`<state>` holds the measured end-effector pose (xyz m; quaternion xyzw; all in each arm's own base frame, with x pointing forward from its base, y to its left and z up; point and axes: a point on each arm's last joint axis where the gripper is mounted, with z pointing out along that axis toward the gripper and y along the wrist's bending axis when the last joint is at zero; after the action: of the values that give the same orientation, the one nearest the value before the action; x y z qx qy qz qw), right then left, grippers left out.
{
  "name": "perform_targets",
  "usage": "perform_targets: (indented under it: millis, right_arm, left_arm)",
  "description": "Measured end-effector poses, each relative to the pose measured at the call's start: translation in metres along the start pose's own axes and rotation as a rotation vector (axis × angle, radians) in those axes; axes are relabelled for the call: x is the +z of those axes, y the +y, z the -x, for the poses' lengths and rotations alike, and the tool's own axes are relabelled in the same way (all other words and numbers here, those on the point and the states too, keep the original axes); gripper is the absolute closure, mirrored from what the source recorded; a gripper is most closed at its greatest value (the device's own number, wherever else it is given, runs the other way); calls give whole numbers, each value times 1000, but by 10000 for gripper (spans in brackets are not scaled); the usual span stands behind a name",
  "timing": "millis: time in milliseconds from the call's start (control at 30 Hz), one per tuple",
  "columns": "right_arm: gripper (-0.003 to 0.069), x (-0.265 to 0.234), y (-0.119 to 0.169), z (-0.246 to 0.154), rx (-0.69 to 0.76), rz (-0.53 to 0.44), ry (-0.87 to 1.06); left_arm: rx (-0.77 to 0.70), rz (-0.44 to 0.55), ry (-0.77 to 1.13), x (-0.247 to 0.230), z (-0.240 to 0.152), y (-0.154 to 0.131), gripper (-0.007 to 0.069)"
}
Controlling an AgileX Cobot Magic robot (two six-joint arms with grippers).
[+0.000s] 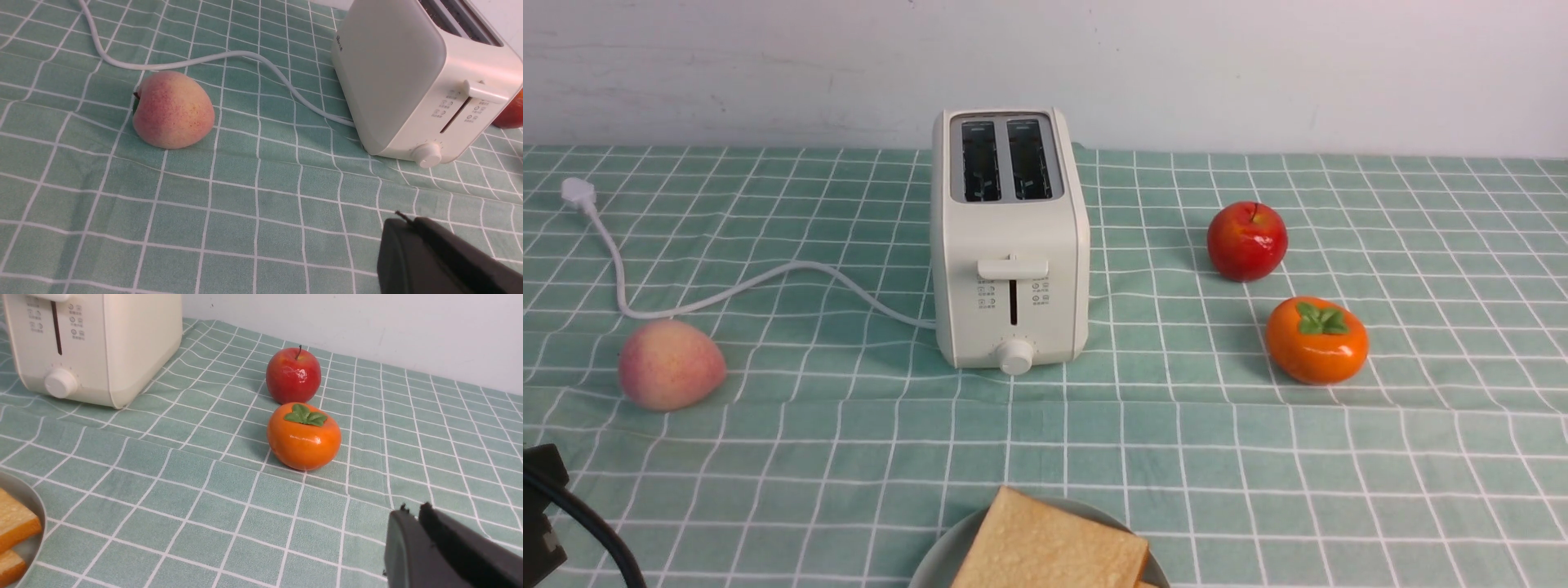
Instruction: Take toasted bread from bread machine on blue coffee table place on plate.
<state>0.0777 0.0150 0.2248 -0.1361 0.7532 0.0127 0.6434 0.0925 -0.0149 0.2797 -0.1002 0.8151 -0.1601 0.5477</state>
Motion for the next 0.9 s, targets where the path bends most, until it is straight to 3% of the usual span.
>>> perform_targets:
  millis: [467,633,900]
  right_arm:
    - [592,0,0,0,0,0,0]
    - [587,0,0,0,0,0,0]
    - [573,0,0,0,0,0,0]
  left_arm:
    - [0,0,0,0,0,0,638]
    - [3,-32,-78,-17,-4,1,636]
    - [46,-44,-163,-27,-50,22,629]
